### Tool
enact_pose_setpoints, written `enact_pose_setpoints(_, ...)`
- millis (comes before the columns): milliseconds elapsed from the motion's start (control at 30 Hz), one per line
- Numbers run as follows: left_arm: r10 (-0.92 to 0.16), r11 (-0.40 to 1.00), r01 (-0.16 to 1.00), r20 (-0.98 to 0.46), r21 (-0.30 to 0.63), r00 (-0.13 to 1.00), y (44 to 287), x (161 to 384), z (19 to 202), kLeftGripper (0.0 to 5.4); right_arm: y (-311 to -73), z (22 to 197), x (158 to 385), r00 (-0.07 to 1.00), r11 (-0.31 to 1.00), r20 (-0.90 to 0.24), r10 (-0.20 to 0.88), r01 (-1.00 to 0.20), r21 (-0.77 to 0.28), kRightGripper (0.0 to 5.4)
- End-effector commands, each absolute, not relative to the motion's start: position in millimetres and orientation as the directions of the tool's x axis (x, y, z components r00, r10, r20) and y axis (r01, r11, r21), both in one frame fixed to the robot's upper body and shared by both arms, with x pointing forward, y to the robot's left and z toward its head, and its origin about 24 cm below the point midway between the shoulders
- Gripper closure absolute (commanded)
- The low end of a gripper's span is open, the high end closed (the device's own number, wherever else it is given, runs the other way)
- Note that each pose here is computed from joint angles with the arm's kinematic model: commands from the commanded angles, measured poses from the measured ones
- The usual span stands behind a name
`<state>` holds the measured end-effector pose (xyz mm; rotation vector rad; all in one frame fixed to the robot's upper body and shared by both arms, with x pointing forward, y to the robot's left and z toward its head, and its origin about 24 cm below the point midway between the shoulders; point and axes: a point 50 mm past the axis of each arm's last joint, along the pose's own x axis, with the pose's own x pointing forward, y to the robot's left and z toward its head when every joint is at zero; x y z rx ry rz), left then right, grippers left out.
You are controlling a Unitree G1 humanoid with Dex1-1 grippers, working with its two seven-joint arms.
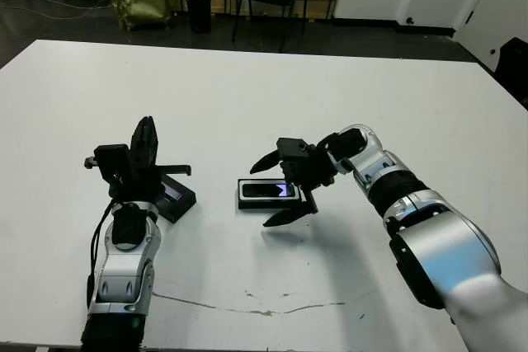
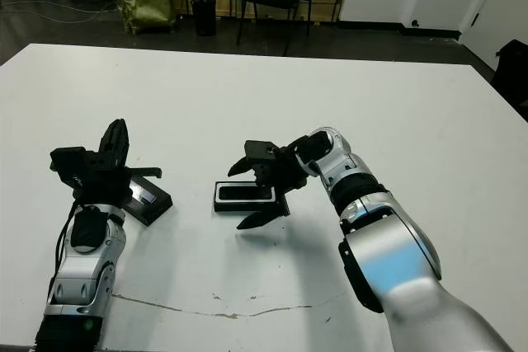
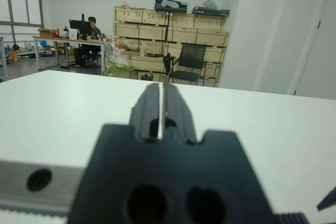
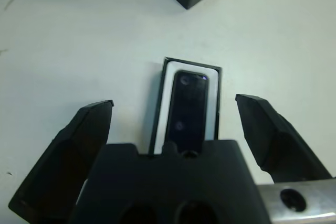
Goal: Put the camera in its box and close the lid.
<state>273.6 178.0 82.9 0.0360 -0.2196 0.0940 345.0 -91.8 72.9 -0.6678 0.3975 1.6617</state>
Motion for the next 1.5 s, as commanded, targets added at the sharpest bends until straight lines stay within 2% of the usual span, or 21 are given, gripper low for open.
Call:
enact_pose_setpoints(33, 0.098, 0.994, -0.106, 0.189, 0.031, 0.977, 180, 272, 76.4, 5.40, -99, 88.9, 354, -0.046, -0.149, -0.592, 0.805, -0.981, -0.127, 0.03)
enact_pose_setpoints(100, 0.101, 0.994, -0.108, 0.186, 0.029, 0.977, 180, 272, 76.4, 5.40, -103, 97.3, 358, -0.006, -0.108, -0.565, 0.825, -0.983, -0.147, 0.03)
enact_pose_setpoints(300, 0.094, 0.994, -0.101, 0.190, 0.029, 0.977, 180, 272, 76.4, 5.40, -123, 118.5, 370, 0.124, 0.105, -0.405, 0.906, -0.992, -0.067, 0.03)
enact_pose_setpoints(400, 0.099, 0.994, -0.106, 0.190, 0.030, 0.977, 180, 272, 76.9, 5.40, -136, 128.2, 377, 0.283, 0.286, -0.283, 0.917, -0.958, -0.032, 0.03)
enact_pose_setpoints(467, 0.091, 0.995, -0.100, 0.195, 0.032, 0.976, 180, 272, 77.6, 5.40, -144, 131.7, 379, 0.398, 0.400, -0.192, 0.897, -0.916, -0.031, 0.23)
enact_pose_setpoints(533, 0.088, 0.995, -0.097, 0.196, 0.038, 0.977, 181, 272, 78.5, 5.40, -152, 130.1, 377, 0.486, 0.486, -0.106, 0.867, -0.873, -0.026, 0.58)
enact_pose_setpoints(633, 0.083, 0.994, -0.095, 0.205, 0.050, 0.975, 182, 272, 80.2, 5.40, -164, 127.3, 371, 0.605, 0.601, -0.060, 0.794, -0.796, -0.073, 1.27)
enact_pose_setpoints(867, 0.057, 0.993, -0.077, 0.220, 0.083, 0.974, 191, 272, 86.5, 5.40, -182, 114.2, 349, 0.719, 0.720, 0.052, 0.693, -0.686, -0.107, 2.88)
enact_pose_setpoints(967, 0.041, 0.992, -0.066, 0.225, 0.105, 0.973, 197, 271, 90.4, 5.40, -188, 110.3, 341, 0.788, 0.790, 0.108, 0.606, -0.581, -0.197, 3.59)
enact_pose_setpoints(1033, 0.035, 0.991, -0.063, 0.225, 0.119, 0.974, 201, 270, 93.5, 5.40, -190, 109.7, 333, 0.848, 0.845, 0.158, 0.507, -0.452, -0.287, 4.03)
enact_pose_setpoints(1233, 0.024, 0.988, -0.054, 0.205, 0.142, 0.978, 211, 268, 102.5, 5.40, -198, 99.3, 317, 0.953, 0.939, 0.215, 0.212, -0.138, -0.315, 5.39)
enact_pose_setpoints(1500, -0.003, 0.983, -0.035, 0.201, 0.181, 0.980, 220, 268, 110.8, 5.40, -207, 93.1, 305, 0.971, 0.920, 0.236, 0.036, 0.060, -0.386, 5.39)
